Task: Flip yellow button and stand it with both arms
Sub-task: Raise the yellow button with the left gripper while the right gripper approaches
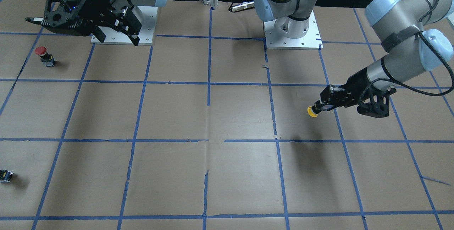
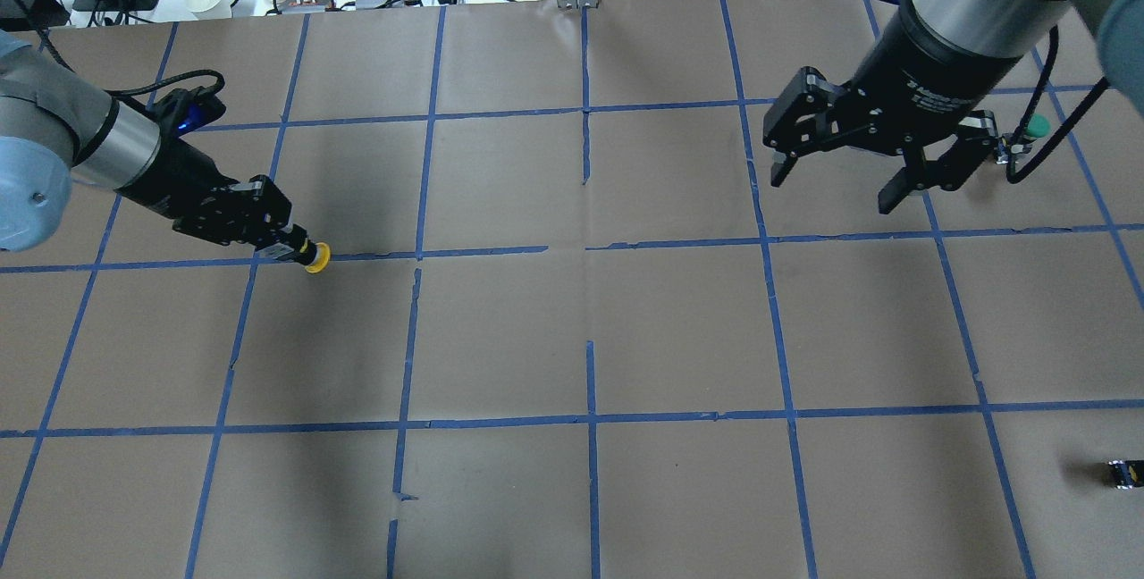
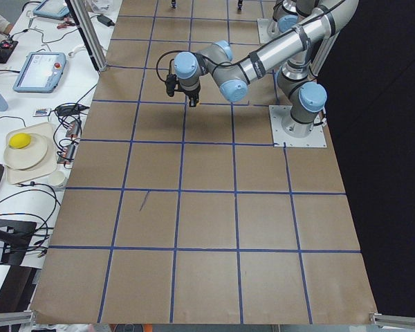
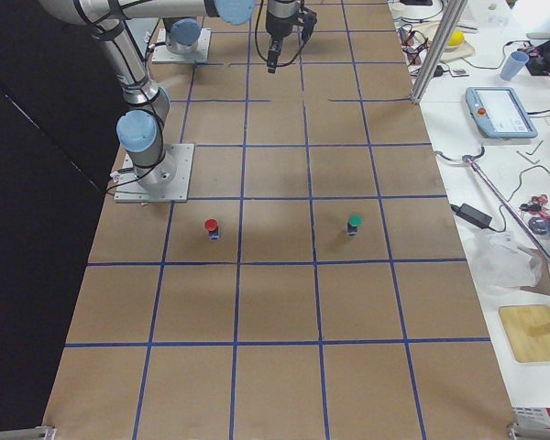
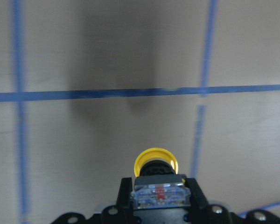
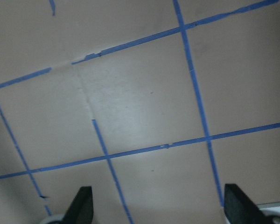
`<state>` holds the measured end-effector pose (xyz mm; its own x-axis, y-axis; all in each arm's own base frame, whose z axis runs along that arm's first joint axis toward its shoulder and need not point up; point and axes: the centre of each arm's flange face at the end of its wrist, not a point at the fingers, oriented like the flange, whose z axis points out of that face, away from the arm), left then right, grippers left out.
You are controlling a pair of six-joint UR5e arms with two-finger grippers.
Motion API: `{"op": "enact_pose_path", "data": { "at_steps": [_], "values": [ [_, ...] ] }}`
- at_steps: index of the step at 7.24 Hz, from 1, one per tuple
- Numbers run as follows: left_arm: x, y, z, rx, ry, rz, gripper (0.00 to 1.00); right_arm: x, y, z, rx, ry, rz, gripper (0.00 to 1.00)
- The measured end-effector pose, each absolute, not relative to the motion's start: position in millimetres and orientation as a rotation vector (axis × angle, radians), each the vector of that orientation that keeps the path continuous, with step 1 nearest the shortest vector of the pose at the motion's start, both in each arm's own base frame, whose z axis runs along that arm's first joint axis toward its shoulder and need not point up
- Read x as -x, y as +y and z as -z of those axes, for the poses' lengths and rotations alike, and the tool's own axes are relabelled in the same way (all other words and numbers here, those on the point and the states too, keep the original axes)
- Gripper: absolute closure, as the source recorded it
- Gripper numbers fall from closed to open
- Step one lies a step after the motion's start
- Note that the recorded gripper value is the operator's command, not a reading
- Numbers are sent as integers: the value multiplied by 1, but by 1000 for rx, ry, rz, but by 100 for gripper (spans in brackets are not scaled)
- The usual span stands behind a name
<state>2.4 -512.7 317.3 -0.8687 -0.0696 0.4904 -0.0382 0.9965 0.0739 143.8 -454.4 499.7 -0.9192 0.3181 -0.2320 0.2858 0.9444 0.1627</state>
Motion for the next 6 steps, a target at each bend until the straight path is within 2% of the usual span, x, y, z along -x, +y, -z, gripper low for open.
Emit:
{"op": "enact_pose_path", "data": {
  "at_steps": [3, 6],
  "values": [
    [149, -504, -358, -112, -2196, 100, 79, -163, -478, -512, -761, 2479, -236, 0],
    [217, -492, -390, -63, -1860, 98, 80, -127, -495, -515, -967, 2143, -326, 0]
  ]
}}
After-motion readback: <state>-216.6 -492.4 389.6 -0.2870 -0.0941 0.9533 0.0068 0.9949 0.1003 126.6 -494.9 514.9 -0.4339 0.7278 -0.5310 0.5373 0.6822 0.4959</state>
